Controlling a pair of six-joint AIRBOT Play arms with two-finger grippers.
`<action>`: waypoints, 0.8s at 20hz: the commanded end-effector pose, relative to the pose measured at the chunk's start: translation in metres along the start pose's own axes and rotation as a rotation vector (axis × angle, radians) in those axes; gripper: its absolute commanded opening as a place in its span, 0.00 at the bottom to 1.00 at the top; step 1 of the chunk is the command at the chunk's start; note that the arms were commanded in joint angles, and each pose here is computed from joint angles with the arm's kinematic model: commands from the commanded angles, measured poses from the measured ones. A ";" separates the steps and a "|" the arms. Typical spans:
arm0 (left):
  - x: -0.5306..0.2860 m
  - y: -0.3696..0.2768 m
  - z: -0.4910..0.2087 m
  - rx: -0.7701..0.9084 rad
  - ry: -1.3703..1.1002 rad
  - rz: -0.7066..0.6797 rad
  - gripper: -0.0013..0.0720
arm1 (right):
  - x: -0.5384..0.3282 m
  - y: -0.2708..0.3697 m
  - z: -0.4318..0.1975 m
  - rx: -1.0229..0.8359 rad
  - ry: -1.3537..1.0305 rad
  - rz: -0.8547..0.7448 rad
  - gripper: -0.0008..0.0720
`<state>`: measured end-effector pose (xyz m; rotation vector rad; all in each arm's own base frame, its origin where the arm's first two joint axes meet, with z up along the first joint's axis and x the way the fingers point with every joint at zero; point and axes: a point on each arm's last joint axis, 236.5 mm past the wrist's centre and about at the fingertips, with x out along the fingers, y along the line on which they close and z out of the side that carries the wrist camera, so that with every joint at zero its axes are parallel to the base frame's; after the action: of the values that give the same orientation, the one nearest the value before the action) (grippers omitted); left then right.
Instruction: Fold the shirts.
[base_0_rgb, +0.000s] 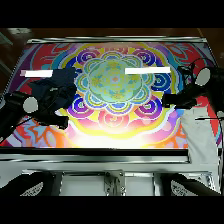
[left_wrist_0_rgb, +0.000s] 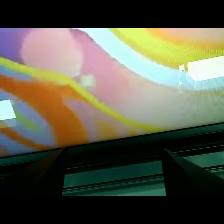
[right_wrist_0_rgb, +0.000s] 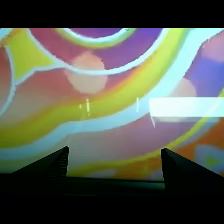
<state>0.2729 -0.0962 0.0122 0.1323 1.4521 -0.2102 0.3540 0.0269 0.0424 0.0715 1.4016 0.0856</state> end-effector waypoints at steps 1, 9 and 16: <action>0.000 0.000 0.000 -0.001 0.000 0.000 0.96 | 0.000 0.000 0.000 -0.001 0.000 0.001 0.97; 0.000 0.000 0.000 -0.001 0.000 0.000 0.96 | 0.000 0.000 0.000 -0.001 0.000 0.001 0.97; 0.000 0.000 0.000 -0.001 0.000 0.000 0.96 | 0.000 0.003 0.005 0.006 -0.022 0.010 0.97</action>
<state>0.2728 -0.0963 0.0121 0.1321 1.4526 -0.2104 0.3547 0.0273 0.0426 0.0738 1.3986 0.0857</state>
